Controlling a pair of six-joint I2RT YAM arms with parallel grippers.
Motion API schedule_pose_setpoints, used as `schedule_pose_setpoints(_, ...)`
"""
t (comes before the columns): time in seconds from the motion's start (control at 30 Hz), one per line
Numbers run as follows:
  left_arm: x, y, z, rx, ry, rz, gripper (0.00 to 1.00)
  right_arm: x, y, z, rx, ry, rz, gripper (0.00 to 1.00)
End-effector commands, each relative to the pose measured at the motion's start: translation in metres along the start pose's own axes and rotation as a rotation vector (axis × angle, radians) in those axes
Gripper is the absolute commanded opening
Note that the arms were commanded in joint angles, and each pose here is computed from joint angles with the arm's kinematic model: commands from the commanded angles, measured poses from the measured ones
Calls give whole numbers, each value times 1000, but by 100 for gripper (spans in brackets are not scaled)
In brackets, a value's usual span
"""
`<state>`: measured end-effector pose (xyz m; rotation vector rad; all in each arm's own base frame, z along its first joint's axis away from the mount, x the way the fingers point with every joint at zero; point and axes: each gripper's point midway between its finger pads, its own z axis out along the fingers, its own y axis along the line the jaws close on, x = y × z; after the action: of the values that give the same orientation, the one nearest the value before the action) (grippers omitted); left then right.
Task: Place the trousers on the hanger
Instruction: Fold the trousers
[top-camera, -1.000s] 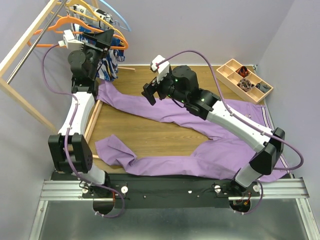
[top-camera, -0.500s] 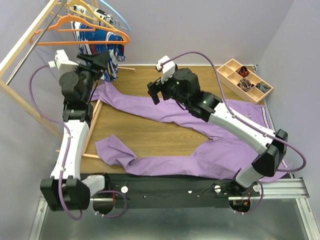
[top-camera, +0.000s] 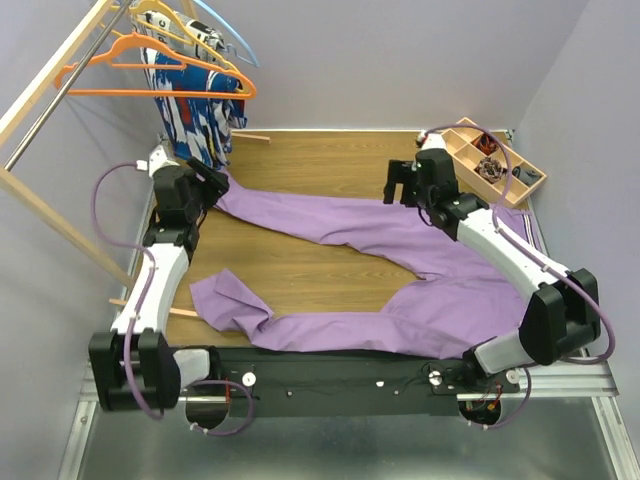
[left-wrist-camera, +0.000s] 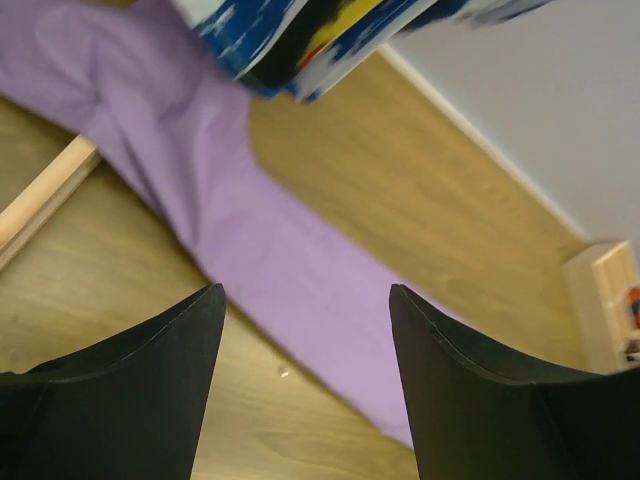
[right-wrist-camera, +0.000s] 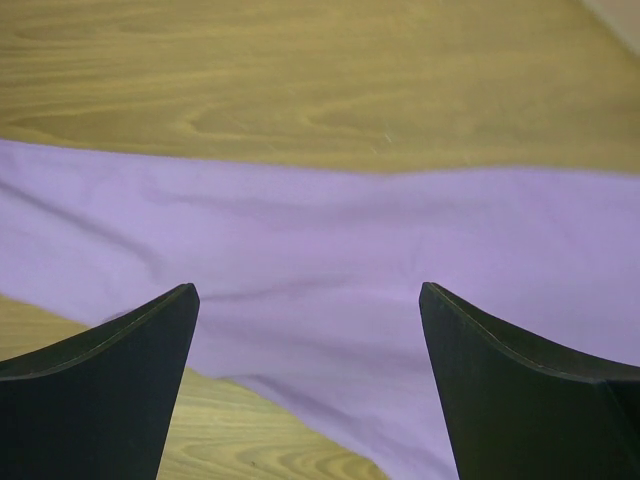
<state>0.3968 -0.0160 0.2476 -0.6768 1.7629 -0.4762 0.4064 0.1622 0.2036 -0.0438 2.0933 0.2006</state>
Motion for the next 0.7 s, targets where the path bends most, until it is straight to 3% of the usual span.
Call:
schedule_pose_setpoints(0.0, 0, 24, 28, -77, 34, 117, 76, 49, -49, 3, 137, 117, 227, 99)
schedule_pose_setpoints(0.23, 2, 41, 77, -88, 131, 175, 78, 110, -92, 11, 271, 243, 365, 98)
schedule_pose_setpoints(0.4, 5, 92, 97, -181, 162, 115, 77, 124, -97, 15, 281, 283, 396, 98)
schedule_pose_setpoints(0.67, 5, 130, 120, -273, 148, 97, 67, 138, -105, 21, 314, 321, 416, 97)
